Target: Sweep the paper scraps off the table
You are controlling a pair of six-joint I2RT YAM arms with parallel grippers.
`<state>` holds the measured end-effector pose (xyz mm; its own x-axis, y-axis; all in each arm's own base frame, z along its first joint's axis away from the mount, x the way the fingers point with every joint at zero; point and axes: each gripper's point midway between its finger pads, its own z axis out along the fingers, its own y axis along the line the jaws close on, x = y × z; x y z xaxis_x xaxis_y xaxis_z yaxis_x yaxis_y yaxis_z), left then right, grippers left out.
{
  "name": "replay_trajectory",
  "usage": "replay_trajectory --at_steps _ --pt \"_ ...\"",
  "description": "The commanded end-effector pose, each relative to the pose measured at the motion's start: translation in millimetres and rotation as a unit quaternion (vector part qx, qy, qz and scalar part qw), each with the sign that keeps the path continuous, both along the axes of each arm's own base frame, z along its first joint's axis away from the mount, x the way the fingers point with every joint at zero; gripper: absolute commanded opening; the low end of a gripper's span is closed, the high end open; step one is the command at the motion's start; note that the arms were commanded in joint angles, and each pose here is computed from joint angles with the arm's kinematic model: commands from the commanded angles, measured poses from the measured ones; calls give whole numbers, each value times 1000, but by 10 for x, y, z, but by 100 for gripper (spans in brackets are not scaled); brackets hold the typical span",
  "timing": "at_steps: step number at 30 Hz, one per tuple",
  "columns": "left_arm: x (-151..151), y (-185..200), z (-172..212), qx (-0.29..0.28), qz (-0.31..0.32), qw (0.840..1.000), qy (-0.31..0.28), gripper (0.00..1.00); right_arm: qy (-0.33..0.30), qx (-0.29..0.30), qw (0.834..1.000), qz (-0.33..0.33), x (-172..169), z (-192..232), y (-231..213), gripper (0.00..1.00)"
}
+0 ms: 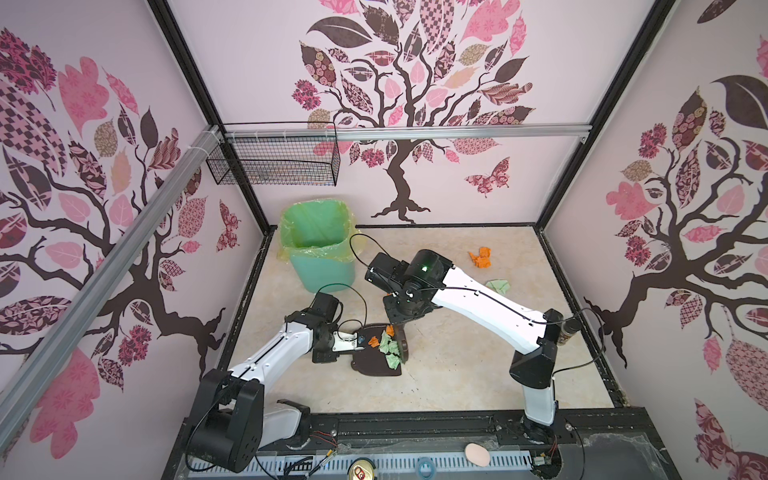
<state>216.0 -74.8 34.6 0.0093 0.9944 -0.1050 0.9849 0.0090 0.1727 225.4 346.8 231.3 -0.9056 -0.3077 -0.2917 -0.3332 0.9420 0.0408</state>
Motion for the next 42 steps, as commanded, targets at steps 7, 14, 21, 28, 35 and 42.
replay_trajectory --at_steps 7,14,21,28,35,42 --pt "212 -31 48 -15 26 1000 -7 0 5 24 999 30 -166 130 197 0" --pt "492 110 120 -27 72 997 -10 0 -86 52 995 10 9 713 -138 0" --pt "564 184 148 -18 89 996 -15 0 -141 3 990 -14 486 810 -572 0" --pt "663 258 131 0 96 995 -18 0 -151 -122 981 -30 1187 465 -1049 0" --pt "795 281 155 0 109 994 -19 0 -206 -265 936 107 1798 258 -945 0" --pt "791 292 123 2 111 994 -13 0 -189 -307 915 181 1894 -218 -654 0"
